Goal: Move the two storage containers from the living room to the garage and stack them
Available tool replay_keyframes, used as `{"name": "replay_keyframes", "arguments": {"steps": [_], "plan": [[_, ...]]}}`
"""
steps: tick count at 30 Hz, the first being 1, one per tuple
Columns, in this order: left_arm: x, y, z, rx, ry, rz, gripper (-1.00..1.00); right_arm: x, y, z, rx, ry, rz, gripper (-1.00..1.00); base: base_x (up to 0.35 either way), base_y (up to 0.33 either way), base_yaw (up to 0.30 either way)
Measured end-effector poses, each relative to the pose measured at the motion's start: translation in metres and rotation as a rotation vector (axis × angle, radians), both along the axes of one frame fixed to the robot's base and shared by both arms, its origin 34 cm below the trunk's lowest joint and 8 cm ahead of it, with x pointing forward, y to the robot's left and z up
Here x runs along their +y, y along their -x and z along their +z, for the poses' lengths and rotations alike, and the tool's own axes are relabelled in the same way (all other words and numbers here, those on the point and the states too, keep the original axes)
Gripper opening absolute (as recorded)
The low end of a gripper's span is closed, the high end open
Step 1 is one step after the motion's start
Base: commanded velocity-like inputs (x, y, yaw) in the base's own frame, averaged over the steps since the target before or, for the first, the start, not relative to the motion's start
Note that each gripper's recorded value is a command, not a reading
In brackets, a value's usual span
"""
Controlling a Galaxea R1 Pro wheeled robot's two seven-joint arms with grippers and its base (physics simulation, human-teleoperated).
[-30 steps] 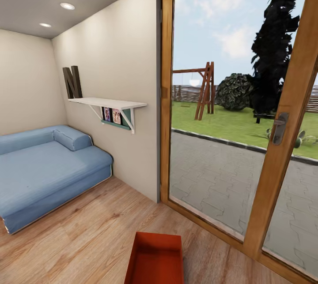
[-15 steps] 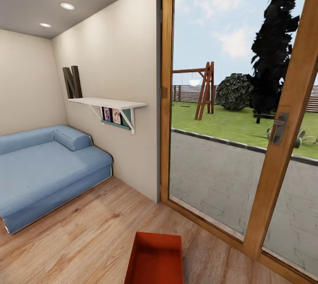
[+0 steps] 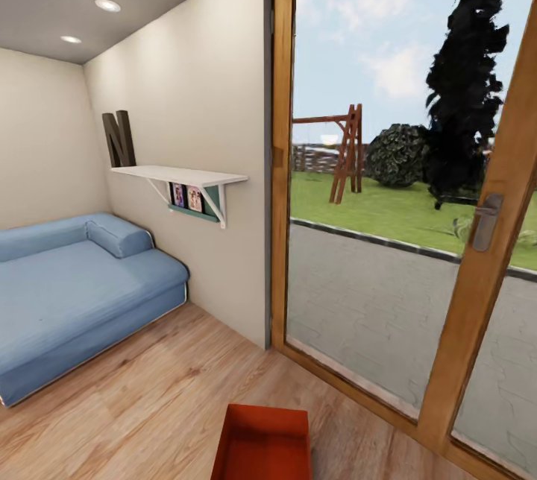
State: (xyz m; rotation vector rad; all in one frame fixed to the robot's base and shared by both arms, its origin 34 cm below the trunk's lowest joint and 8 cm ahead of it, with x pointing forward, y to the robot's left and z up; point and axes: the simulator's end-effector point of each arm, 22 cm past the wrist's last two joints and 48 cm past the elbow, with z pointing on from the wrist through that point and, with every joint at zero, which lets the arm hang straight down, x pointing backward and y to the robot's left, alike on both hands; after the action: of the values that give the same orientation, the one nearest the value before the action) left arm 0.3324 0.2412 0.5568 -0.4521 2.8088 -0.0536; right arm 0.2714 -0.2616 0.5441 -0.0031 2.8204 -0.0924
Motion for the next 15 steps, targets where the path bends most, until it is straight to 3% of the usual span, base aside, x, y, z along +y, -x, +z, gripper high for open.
{"name": "replay_keyframes", "arguments": {"steps": [11, 15], "plan": [[-0.0001, 0.0000, 0.0000, 0.000, 0.000, -0.001, 1.00, -0.0002, 0.0000, 0.0000, 0.000, 0.000, 0.000, 1.00, 0.304, 0.000, 0.000], [-0.0001, -0.0001, -0.0001, 0.000, 0.000, 0.000, 1.00, -0.0004, -0.0001, -0.0001, 0.000, 0.001, 0.000, 1.00, 0.143, 0.000, 0.000]]}}
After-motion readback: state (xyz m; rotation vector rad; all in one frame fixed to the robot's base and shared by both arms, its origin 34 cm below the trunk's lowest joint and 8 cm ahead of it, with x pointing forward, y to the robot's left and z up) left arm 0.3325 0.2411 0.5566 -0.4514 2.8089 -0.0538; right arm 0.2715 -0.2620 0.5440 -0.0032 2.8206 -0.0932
